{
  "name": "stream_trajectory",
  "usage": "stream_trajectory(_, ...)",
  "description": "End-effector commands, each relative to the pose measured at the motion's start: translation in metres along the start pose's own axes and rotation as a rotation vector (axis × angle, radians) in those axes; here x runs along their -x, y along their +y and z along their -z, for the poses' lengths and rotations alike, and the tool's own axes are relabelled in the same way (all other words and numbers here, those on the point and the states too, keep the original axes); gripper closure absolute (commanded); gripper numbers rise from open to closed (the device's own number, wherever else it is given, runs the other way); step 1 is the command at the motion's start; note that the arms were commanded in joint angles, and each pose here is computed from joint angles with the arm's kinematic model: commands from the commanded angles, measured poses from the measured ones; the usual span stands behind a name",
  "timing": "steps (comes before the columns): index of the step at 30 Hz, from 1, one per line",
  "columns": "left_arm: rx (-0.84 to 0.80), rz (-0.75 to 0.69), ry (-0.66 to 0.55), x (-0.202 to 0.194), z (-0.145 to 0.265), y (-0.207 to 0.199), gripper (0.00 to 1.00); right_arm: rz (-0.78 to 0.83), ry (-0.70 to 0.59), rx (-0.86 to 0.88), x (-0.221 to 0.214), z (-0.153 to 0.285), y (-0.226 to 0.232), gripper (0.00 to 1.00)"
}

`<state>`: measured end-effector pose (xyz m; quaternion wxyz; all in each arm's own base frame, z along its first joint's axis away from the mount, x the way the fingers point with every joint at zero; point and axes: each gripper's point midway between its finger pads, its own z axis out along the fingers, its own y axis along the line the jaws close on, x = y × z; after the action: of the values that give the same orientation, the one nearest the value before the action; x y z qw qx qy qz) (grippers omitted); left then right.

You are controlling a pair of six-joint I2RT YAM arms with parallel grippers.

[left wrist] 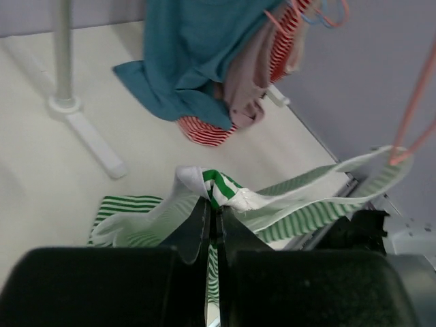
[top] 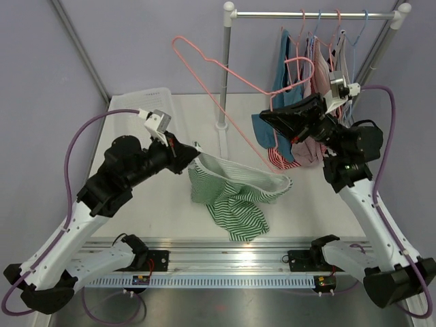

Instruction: Remove the tank top from the hanger

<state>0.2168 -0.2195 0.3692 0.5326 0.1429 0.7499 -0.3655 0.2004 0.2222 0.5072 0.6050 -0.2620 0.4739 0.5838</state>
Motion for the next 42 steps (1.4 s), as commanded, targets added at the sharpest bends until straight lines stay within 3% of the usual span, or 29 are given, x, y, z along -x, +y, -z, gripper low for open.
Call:
stream_trajectory(1,-0.225,-0.042,0.032,-0.017,-0.005,-0.035,1.00,0.089,-0.257,0.151,0.052,-0.012,0.029,1.00)
stream_trajectory(3,-0.103,0.003,0.057,-0.029,-0.010,-0.013,1.00,0.070,-0.292,0.077,0.063,-0.018,0.013,1.00)
stream_trajectory(7,0.398,0.057,0.084,-0.043,-0.007,0.074,1.00,0.133,-0.201,-0.251,0.062,-0.015,-0.035,1.00)
stream_trajectory(8,0.458,0.051,0.127,-0.051,-0.004,0.084,1.00,0.150,-0.185,-0.314,0.066,-0.011,-0.040,1.00)
stream_trajectory(11,0.501,0.038,0.176,-0.062,-0.005,0.093,1.00,0.100,0.031,-0.612,0.025,0.024,-0.080,1.00)
stream_trajectory(13,0.490,0.037,0.183,-0.064,-0.005,0.092,0.99,0.101,0.060,-0.770,0.018,0.048,-0.099,1.00)
stream_trajectory(14,0.479,0.034,0.182,-0.064,-0.007,0.090,0.87,0.097,0.077,-0.820,0.015,0.057,-0.103,1.00)
stream_trajectory(16,0.470,0.016,0.186,-0.061,-0.004,0.088,0.80,0.065,0.151,-0.951,-0.002,0.079,-0.118,1.00)
stream_trajectory(18,0.466,-0.002,0.173,-0.049,0.000,0.084,0.59,0.059,0.204,-1.024,-0.007,0.088,-0.129,1.00)
stream_trajectory(20,0.475,-0.011,0.182,-0.045,0.006,0.084,0.31,0.060,0.241,-1.082,-0.003,0.086,-0.143,1.00)
stream_trajectory(24,0.440,-0.026,0.130,-0.030,0.025,0.075,0.01,0.124,0.290,-1.159,0.016,0.079,-0.167,1.00)
stream_trajectory(29,0.452,-0.051,0.108,-0.025,0.055,0.075,0.01,0.203,0.274,-1.174,0.052,0.056,-0.183,1.00)
stream_trajectory(32,0.466,-0.075,0.115,-0.029,0.066,0.079,0.01,0.198,0.338,-1.189,0.042,0.039,-0.219,1.00)
stream_trajectory(35,0.484,-0.094,0.097,-0.030,0.078,0.083,0.01,0.247,0.287,-1.207,0.066,0.027,-0.230,1.00)
stream_trajectory(37,0.504,-0.097,0.094,-0.034,0.084,0.088,0.01,0.248,0.325,-1.230,0.053,0.021,-0.256,1.00)
stream_trajectory(42,0.526,-0.096,0.116,-0.043,0.089,0.094,0.01,0.296,0.258,-1.222,0.058,-0.002,-0.291,1.00)
